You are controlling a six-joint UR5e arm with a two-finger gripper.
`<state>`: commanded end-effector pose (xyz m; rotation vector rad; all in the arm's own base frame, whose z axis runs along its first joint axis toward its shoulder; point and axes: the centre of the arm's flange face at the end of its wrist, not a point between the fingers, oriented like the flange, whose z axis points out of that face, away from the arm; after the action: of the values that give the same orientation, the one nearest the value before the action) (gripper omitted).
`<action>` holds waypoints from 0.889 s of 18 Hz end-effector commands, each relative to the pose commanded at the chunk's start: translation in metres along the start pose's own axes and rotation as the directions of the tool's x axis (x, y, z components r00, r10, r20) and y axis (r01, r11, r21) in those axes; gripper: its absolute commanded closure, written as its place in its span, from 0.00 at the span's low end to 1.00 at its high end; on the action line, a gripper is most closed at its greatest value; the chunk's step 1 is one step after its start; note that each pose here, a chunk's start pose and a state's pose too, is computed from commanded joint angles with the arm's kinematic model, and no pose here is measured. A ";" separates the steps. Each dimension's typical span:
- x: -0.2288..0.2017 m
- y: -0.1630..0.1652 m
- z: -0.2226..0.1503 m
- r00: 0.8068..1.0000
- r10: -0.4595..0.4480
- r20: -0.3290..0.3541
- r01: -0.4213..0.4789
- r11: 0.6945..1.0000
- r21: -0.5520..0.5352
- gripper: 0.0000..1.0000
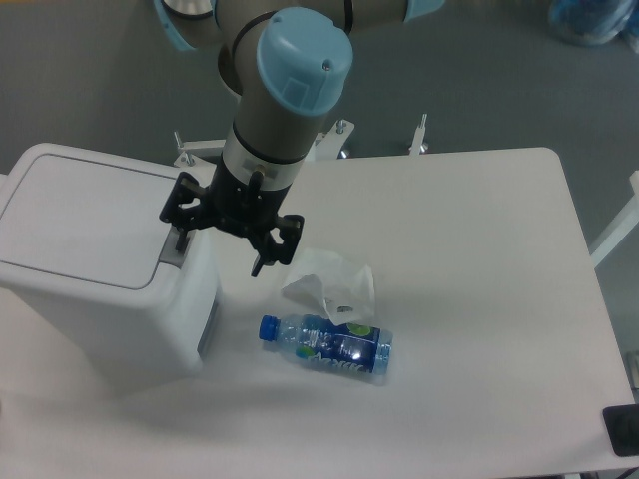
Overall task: Open the trash can
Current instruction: 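Press the gripper on the lid's front edge to pop it open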
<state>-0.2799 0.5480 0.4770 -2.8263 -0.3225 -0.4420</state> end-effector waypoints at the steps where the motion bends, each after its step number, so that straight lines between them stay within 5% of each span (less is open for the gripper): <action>1: 0.000 0.000 0.000 1.000 0.000 0.000 0.000 1.000 0.000 0.00; 16: -0.003 -0.002 0.002 1.000 0.005 0.018 -0.005 1.000 -0.002 0.00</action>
<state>-0.2825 0.5498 0.4749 -2.8336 -0.3189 -0.4154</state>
